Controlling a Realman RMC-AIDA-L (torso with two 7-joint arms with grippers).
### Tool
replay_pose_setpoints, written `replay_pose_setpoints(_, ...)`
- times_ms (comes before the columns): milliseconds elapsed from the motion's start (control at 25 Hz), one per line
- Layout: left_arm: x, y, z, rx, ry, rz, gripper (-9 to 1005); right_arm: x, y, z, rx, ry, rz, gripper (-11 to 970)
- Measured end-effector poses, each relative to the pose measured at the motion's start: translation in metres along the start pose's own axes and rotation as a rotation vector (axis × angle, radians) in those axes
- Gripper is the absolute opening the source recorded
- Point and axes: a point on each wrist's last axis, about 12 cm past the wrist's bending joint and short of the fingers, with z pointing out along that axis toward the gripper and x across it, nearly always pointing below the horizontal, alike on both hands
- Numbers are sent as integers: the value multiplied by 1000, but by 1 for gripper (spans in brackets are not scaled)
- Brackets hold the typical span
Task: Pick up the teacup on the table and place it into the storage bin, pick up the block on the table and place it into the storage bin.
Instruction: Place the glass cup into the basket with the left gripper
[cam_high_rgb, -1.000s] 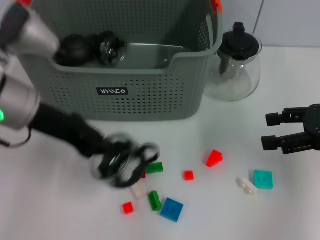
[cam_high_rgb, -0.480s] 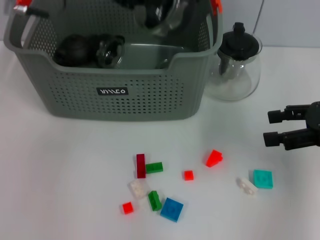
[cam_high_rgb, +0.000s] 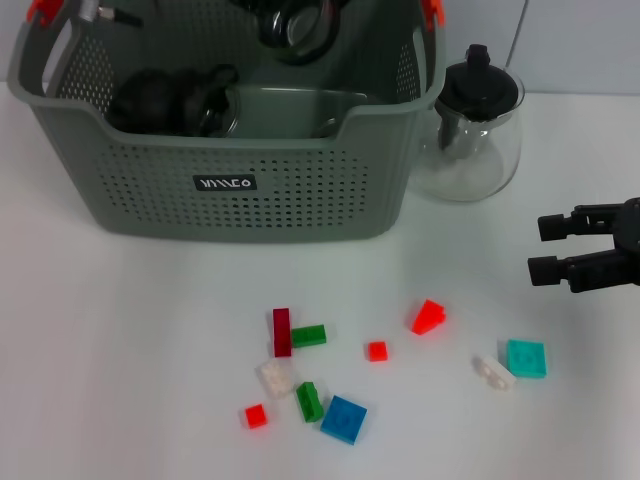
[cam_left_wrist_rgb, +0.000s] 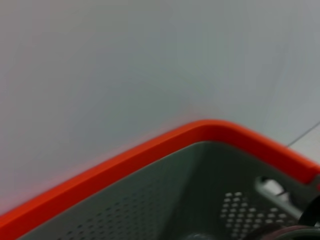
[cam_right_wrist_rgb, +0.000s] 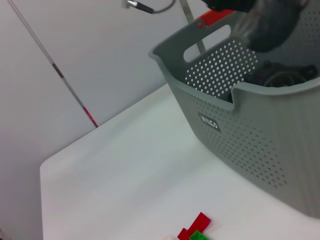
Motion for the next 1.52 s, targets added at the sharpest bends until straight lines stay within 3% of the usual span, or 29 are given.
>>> replay_pose_setpoints(760,30,-9,48,-136,60,67,83,-1,0,4,-4,17,15,930)
replay_pose_setpoints(1520,47,-22,66,-193,96,158,99,3,-2,6,3,26,19,930)
